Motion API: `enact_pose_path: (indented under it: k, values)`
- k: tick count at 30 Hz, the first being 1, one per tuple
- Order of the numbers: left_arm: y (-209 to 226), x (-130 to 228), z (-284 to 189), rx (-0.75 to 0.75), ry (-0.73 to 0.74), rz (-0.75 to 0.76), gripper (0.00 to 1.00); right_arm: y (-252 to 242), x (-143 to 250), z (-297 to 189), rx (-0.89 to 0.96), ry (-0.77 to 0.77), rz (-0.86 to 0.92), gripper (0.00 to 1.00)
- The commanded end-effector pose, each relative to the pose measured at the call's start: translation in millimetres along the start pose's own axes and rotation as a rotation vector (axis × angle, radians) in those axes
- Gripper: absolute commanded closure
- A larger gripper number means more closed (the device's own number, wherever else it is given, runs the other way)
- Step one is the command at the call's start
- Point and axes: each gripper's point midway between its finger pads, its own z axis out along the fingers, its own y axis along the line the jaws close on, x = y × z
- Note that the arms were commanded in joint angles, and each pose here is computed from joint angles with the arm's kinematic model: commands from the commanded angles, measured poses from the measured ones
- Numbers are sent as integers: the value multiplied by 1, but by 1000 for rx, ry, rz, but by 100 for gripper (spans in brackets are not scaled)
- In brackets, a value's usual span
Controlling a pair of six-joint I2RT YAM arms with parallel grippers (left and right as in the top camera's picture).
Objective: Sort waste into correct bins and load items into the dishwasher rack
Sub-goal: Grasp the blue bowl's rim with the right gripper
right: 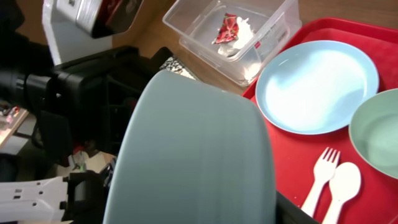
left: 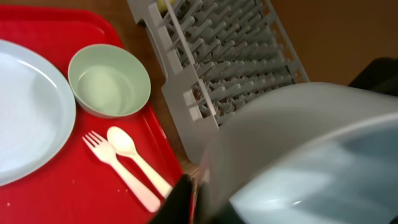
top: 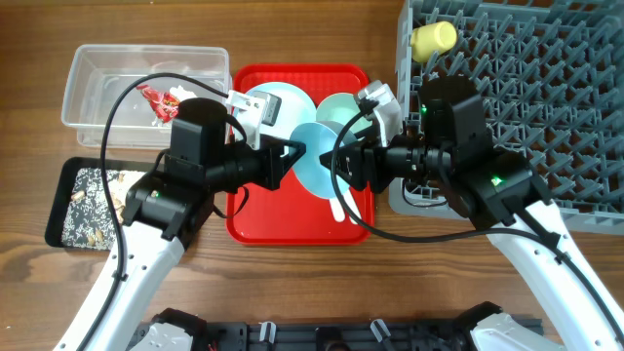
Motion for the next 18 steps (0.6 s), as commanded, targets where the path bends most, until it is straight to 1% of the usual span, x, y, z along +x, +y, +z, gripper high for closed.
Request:
enact_pose_path:
  k: [1, 2, 3, 4, 5, 7, 8, 12, 14, 18]
  values:
    - [-5, -2, -2, 16, -14, 9, 69, 9, 4, 4, -48, 20, -5, 48]
    - [-5, -3, -2, 17, -15, 10, 65, 9, 4, 4, -48, 20, -4, 49]
    - [-5, -3, -2, 17, -16, 10, 55, 9, 4, 4, -48, 20, -4, 52]
    - [-5, -3, -2, 18, -17, 11, 45, 9, 4, 4, -48, 20, -5, 52]
    - [-5, -3, -2, 18, -19, 12, 40, 9, 4, 4, -48, 20, -5, 53]
    - [-6, -5, -2, 20, -25, 2, 37, 9, 4, 4, -48, 20, -5, 55]
    - [-6, -7, -2, 23, -30, 2, 32, 9, 4, 4, -48, 20, -5, 55]
    - [-7, -9, -2, 25, -39, 8, 30, 7, 3, 4, -35, 18, -4, 60]
    - [-7, -10, -2, 27, -43, 11, 26, 1, 2, 5, 2, 12, -4, 59]
    - [-12, -16, -6, 37, -70, 31, 24, -14, 0, 4, 88, -3, -1, 59]
